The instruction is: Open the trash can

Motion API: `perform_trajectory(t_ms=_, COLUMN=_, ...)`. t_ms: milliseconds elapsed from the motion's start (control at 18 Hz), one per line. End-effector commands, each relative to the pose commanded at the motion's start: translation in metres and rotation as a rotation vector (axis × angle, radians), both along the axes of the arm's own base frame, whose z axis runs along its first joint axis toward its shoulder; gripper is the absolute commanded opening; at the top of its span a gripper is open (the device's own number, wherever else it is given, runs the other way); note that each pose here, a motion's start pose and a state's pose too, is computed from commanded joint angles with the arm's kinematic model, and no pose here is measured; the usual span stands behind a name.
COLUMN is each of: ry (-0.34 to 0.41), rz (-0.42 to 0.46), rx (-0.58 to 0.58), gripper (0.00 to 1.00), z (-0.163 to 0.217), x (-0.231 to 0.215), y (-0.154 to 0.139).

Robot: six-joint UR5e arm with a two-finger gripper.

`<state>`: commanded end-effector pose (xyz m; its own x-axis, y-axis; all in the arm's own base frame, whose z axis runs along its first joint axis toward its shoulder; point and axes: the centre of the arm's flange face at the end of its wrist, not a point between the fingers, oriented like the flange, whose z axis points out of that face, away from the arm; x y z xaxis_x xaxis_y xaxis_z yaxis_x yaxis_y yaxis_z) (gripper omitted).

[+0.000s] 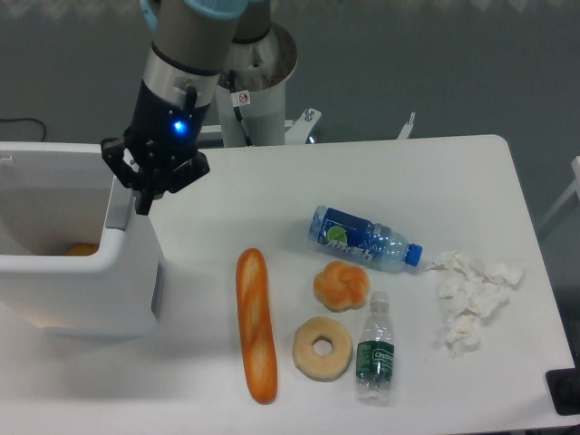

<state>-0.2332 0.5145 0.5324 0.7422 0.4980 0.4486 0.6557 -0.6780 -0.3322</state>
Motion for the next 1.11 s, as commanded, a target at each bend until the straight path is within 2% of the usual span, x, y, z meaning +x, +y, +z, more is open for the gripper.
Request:
perform_trajectory(t_ms=56, ry=0.010, rz=0.013, rx=0.008, gripper=0.43, z=0.004, x=-0.009, y=-0.003)
perform_trajectory(t_ms=111, ry=0.023, rz=0.021, rx=0.018, gripper=0.47, z=0.009, x=-0.018, y=-0.007)
perform_trajectory(t_ms=167, ry=0.032, rz=0.033, rx=0.021, gripper=0.64, z=0.009, x=-0.028, y=-0.010)
perform_trajectory(t_ms=222, ry=0.045, rz=0.043, rx=0.029, gripper=1.00, z=0.010, x=-0.038, y=-0.014)
perform_trajectory(t_ms=444, ry=0.139, rz=-0.003, rx=0.056, gripper=1.00, z=0.008, x=-0.060, y=-0.018)
perform_trajectory(t_ms=556, ry=0.195, rz=-0.043, rx=0.019, gripper=1.00, z=-0.013, x=-0.087, y=-0.022)
perform_trajectory(t_ms=722, ry=0.309, rz=-0.058, rx=-0.086, gripper=1.00, z=-0.027, x=-0.125, y=-0.046)
perform_trajectory(t_ms=944, ry=0.354, rz=-0.116, rx=-0.189, gripper=1.00, z=-0.065, x=-0.173, y=-0.061)
perform_trajectory(t_ms=1111, ry=0.391, rz=-0.219, rx=-0.234, gripper=1.00, z=-0.087, x=-0.205, y=-0.079)
